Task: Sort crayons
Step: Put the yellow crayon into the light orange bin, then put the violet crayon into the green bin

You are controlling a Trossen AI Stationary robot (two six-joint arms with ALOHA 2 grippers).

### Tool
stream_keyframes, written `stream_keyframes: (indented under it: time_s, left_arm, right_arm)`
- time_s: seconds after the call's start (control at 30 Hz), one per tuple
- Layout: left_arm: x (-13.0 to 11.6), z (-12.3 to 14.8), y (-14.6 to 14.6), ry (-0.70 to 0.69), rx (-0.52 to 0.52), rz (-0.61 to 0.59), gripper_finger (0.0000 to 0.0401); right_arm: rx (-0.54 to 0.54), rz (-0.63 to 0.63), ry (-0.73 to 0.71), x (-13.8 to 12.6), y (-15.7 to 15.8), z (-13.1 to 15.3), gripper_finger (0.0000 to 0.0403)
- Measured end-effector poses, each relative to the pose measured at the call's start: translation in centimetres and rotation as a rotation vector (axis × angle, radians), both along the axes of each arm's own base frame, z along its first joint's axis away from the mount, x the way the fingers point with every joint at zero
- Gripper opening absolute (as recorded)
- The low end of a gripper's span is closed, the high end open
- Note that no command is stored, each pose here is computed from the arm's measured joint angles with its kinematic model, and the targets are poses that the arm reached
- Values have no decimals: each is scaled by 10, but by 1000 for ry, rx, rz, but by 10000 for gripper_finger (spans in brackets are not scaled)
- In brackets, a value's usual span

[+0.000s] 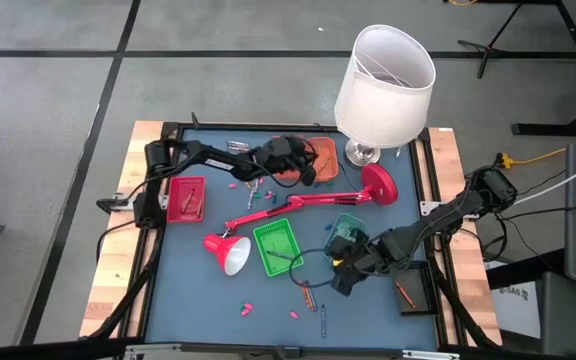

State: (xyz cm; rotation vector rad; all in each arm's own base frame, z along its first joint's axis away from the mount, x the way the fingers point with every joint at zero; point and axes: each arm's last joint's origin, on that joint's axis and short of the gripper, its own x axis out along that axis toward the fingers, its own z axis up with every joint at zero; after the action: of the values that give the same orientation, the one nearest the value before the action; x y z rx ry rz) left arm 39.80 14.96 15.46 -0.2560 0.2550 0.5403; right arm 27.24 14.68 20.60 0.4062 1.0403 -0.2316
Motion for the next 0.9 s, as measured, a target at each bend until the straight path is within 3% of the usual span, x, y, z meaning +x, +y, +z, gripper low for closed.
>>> stream_keyframes:
  time_s: [0.23, 0.43, 0.67, 0.9]
  left_arm:
    - [3, -15, 2, -4, -23, -65, 9]
    - [3, -14, 2, -5, -15, -66, 59]
    - [3, -14, 1, -6, -15, -68, 114]
    - [2, -5, 0, -19, 2, -79, 125]
  right_arm:
    - [134, 65, -106, 11, 9, 8, 138]
    - [277, 118, -175, 12, 27, 15, 138]
    - [462, 3, -194, -1, 55, 21, 138]
    - [631, -129, -134, -17, 78, 23, 138]
